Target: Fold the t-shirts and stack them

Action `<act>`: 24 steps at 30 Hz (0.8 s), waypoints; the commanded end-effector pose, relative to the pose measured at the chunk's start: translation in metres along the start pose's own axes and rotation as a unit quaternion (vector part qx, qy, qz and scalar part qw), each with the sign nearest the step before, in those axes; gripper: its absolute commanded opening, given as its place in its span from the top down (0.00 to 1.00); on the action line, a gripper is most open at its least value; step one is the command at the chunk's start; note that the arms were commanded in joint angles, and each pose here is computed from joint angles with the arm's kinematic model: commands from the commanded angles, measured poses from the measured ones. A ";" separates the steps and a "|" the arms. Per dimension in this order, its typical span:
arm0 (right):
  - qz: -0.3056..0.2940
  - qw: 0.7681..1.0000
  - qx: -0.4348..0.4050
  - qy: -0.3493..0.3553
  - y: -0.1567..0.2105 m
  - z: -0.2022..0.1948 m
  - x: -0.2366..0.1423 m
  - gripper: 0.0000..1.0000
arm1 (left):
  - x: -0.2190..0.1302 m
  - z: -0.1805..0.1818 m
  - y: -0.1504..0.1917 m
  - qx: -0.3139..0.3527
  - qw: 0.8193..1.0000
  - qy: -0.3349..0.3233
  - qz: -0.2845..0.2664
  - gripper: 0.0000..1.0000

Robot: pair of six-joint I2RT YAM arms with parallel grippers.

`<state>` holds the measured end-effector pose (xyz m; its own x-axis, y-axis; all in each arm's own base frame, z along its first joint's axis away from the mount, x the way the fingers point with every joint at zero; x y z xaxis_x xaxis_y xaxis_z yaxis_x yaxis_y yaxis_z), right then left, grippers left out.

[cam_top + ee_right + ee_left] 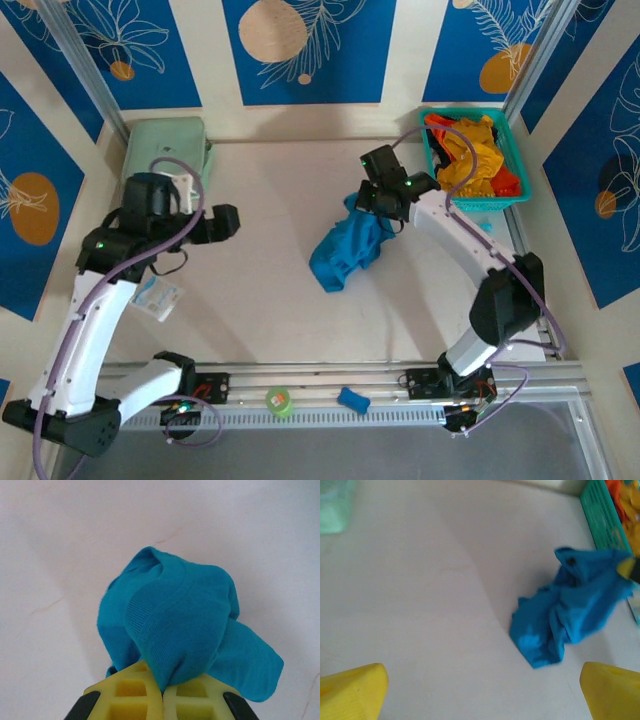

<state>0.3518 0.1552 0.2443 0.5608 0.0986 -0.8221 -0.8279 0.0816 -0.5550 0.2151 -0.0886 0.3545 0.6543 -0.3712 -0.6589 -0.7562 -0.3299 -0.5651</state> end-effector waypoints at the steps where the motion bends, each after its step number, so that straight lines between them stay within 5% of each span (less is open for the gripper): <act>1: -0.011 1.000 0.027 -0.007 -0.022 -0.013 0.024 1.00 | 0.036 -0.014 0.023 0.022 0.998 0.006 0.056 0.02; 4: 0.004 1.000 0.009 0.000 -0.032 -0.019 0.039 0.98 | 0.078 -0.040 0.050 0.051 0.992 0.038 0.111 0.03; 8: 0.002 1.000 -0.015 0.010 -0.031 -0.023 0.036 0.50 | 0.130 -0.071 0.083 0.090 0.983 0.049 0.151 0.06; 11: 0.000 1.000 -0.021 0.009 -0.020 -0.029 0.027 0.30 | 0.164 -0.095 0.105 0.121 0.975 0.060 0.176 0.06; 15: 0.010 1.000 -0.028 0.006 0.006 -0.039 0.012 0.20 | 0.201 -0.124 0.132 0.157 0.960 0.066 0.221 0.10; 16: 0.015 0.999 -0.030 0.004 0.015 -0.041 0.008 0.11 | 0.208 -0.130 0.137 0.166 0.958 0.063 0.225 0.10; 24: 0.034 0.999 -0.026 0.020 0.078 -0.072 -0.028 0.12 | 0.230 -0.154 0.160 0.171 0.953 0.088 0.236 0.10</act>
<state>0.2922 0.0952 0.2135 0.5177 0.0661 -0.8530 -0.8554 0.0247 -0.5173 0.2408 -0.3467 0.1824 0.2026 -0.5087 -0.8368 -0.9129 0.2112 -0.3494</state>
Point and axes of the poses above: each hand's point on the last joint's axis, 136 mm out from that joint toward the fingers, its own x axis out along the fingers, its own z axis along the line the jaws close on, y = z × x, the point moved 7 cm from there along -x, back along the fingers, and after that the axes turned 14 degrees about -x, right-handed, at the moved point
